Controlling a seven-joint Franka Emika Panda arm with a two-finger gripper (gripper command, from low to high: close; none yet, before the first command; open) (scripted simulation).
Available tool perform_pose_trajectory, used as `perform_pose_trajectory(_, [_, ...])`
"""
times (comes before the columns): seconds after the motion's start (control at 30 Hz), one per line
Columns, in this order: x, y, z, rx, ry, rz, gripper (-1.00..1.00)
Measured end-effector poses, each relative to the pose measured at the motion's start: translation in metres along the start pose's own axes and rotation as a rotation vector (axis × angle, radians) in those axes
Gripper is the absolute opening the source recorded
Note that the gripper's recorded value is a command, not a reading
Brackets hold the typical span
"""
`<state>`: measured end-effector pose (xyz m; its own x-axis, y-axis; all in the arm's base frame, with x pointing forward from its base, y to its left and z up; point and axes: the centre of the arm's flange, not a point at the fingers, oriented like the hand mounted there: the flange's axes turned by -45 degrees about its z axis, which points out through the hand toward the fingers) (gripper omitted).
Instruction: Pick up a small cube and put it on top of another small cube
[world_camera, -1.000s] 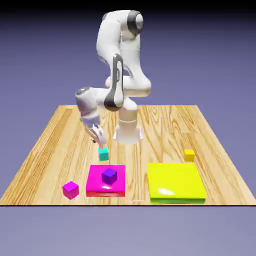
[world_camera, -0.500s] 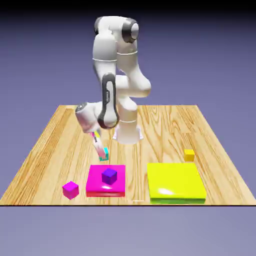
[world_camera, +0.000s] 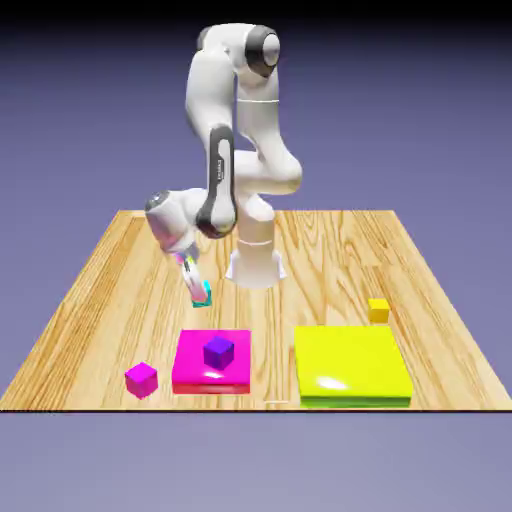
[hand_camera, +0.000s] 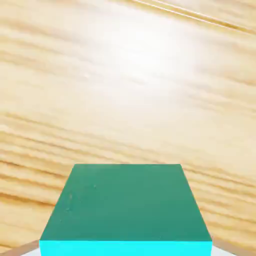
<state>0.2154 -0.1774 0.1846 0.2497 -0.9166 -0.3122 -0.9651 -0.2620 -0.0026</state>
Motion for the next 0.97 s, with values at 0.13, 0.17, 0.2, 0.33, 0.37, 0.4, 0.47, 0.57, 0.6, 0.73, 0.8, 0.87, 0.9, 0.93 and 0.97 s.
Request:
perform_pose_trajectory(0.13, [0.009,-0.025,-0.016,0.004,0.007,0.040,-1.00])
perform_pose_trajectory(0.17, [0.013,-0.039,-0.022,0.008,0.009,0.059,-1.00])
perform_pose_trajectory(0.2, [0.016,-0.052,-0.029,0.012,0.012,0.078,-1.00])
perform_pose_trajectory(0.33, [0.019,-0.113,-0.055,0.030,0.017,0.141,-1.00])
perform_pose_trajectory(0.37, [0.017,-0.129,-0.061,0.035,0.017,0.154,-1.00])
perform_pose_trajectory(0.4, [0.016,-0.145,-0.067,0.041,0.017,0.170,-1.00])
perform_pose_trajectory(0.47, [0.010,-0.177,-0.080,0.053,0.015,0.198,-1.00])
perform_pose_trajectory(0.57, [-0.004,-0.224,-0.099,0.073,0.008,0.241,-1.00])
perform_pose_trajectory(0.6, [-0.012,-0.240,-0.104,0.078,0.005,0.251,-1.00])
perform_pose_trajectory(0.73, [-0.021,-0.260,-0.095,0.084,-0.001,0.256,-1.00])
perform_pose_trajectory(0.8, [-0.014,-0.260,-0.067,0.088,-0.002,0.264,-1.00])
perform_pose_trajectory(0.87, [-0.012,-0.259,-0.042,0.086,0.001,0.266,1.00])
perform_pose_trajectory(0.9, [-0.012,-0.259,-0.042,0.085,0.001,0.266,1.00])
perform_pose_trajectory(0.93, [-0.012,-0.259,-0.042,0.085,0.001,0.266,1.00])
perform_pose_trajectory(0.97, [-0.014,-0.260,-0.057,0.086,-0.001,0.264,1.00])
